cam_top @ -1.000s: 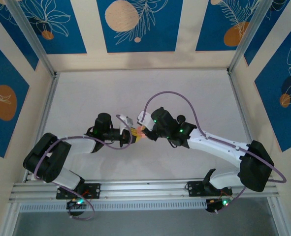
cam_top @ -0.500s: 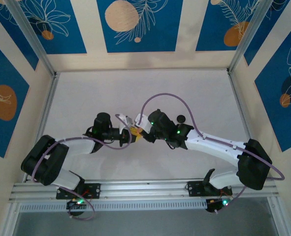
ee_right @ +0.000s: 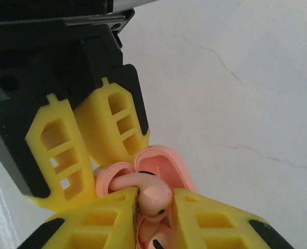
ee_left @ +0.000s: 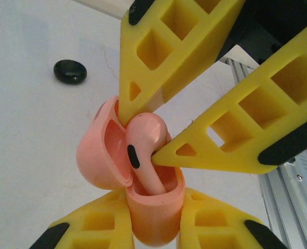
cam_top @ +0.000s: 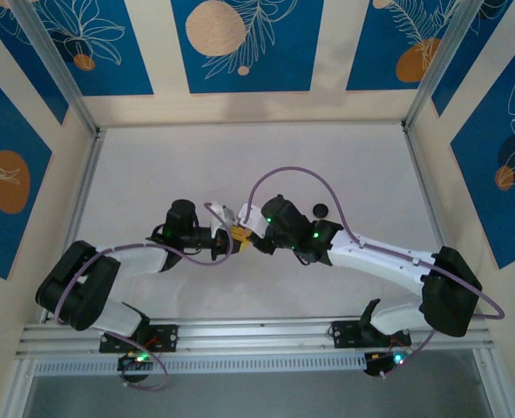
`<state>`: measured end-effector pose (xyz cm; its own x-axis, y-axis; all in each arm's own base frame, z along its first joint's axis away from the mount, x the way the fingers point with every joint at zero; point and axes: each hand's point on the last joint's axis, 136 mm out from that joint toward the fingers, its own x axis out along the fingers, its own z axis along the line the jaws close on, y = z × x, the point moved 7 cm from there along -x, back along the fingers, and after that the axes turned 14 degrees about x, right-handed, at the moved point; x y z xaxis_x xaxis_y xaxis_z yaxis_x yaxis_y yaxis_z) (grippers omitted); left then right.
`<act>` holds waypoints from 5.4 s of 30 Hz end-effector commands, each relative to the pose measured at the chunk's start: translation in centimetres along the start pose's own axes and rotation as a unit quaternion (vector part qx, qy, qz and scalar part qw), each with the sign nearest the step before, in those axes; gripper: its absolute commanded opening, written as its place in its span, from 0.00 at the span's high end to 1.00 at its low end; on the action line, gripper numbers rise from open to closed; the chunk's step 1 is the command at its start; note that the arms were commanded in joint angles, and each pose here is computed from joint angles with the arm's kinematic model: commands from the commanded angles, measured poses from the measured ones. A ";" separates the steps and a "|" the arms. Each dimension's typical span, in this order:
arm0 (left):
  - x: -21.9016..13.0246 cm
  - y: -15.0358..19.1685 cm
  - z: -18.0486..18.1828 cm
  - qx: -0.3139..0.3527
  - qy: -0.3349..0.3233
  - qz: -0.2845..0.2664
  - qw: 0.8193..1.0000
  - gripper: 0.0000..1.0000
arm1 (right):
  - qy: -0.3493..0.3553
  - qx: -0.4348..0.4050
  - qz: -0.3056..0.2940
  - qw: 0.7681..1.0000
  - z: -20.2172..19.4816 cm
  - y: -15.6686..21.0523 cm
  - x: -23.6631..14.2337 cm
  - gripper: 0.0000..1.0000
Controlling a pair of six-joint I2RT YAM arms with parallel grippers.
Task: Insert the wireless bluetooth earbuds into the charging case
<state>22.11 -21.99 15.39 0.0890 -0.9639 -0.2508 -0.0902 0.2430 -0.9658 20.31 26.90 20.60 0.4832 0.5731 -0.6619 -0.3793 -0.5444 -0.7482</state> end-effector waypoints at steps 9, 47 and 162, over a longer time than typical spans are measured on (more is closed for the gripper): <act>-0.3 -2.5 -0.2 0.060 -0.007 -0.024 0.998 0.82 | -0.057 -0.009 0.025 0.998 1.5 1.2 -0.9 0.66; -0.9 -1.5 -0.7 0.169 -0.081 -0.013 0.982 0.81 | -0.182 0.271 -0.060 0.943 -1.2 -2.8 -5.5 0.52; 0.2 -3.6 -2.3 0.191 -0.037 -0.082 0.977 0.83 | -0.377 -0.028 -0.133 0.916 -3.3 2.2 -7.5 0.43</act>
<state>20.00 -23.14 17.45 0.1401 -0.9823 -0.1242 0.2537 0.1568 -0.9545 19.70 20.38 23.88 -0.1399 0.9360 -0.3229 -0.2852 -0.3504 -0.8921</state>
